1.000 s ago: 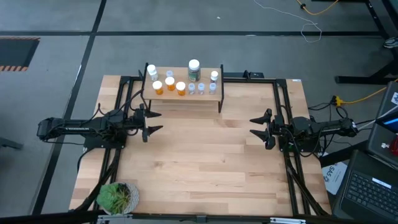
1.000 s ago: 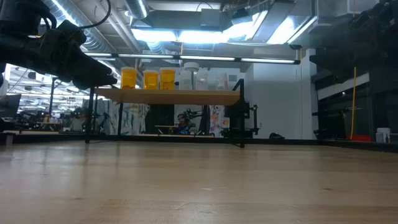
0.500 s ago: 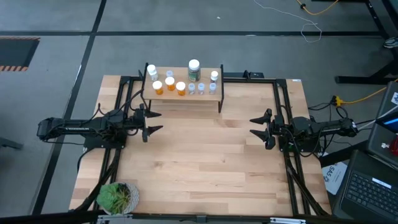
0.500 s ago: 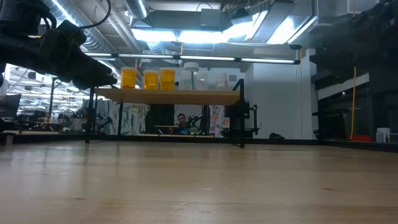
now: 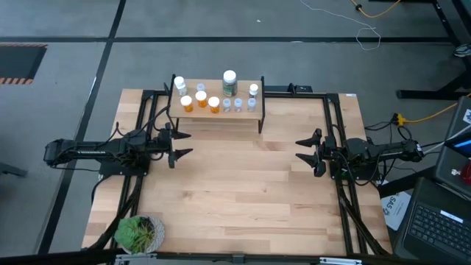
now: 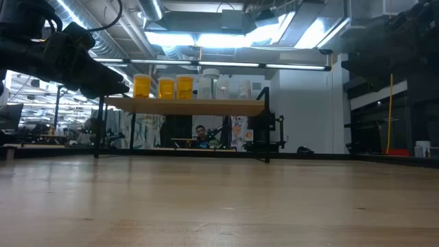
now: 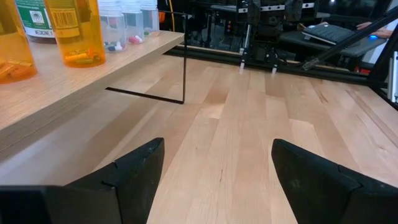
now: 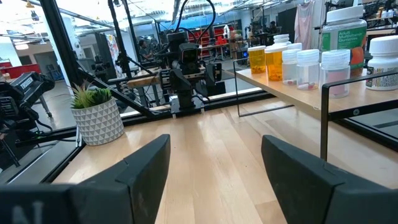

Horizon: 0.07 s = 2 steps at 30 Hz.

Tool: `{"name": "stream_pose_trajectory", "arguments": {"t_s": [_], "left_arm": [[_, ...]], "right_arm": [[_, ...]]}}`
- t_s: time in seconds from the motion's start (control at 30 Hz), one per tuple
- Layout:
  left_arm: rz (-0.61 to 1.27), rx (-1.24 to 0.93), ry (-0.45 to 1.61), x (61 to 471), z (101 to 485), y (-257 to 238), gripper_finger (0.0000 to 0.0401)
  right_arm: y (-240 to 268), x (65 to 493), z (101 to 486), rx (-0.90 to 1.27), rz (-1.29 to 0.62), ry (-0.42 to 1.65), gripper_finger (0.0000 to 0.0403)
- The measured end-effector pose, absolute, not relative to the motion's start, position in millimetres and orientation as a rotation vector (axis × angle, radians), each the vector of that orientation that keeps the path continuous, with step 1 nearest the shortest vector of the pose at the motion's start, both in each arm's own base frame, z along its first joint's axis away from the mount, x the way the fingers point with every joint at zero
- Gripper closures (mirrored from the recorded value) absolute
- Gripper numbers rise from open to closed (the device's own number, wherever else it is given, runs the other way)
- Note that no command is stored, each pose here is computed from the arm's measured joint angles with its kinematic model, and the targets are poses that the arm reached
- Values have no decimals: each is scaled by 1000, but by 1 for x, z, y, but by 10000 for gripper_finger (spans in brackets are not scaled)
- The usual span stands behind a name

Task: Pick and place medicine bottles onto shelf by color
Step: Return to Home Position

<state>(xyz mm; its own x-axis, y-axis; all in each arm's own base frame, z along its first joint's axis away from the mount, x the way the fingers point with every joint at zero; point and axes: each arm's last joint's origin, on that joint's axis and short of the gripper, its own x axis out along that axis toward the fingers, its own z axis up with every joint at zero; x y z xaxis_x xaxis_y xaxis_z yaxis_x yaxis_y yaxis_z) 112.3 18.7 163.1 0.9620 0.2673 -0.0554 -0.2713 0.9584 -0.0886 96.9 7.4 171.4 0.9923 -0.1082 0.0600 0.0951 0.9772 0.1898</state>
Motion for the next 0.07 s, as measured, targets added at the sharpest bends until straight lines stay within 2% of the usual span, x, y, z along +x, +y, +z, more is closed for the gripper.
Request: {"name": "stream_pose_trajectory", "arguments": {"t_s": [0.07], "left_arm": [[273, -96, 43, 112, 163, 19, 109]], "right_arm": [[7, 97, 171, 188, -102, -70, 148]]}}
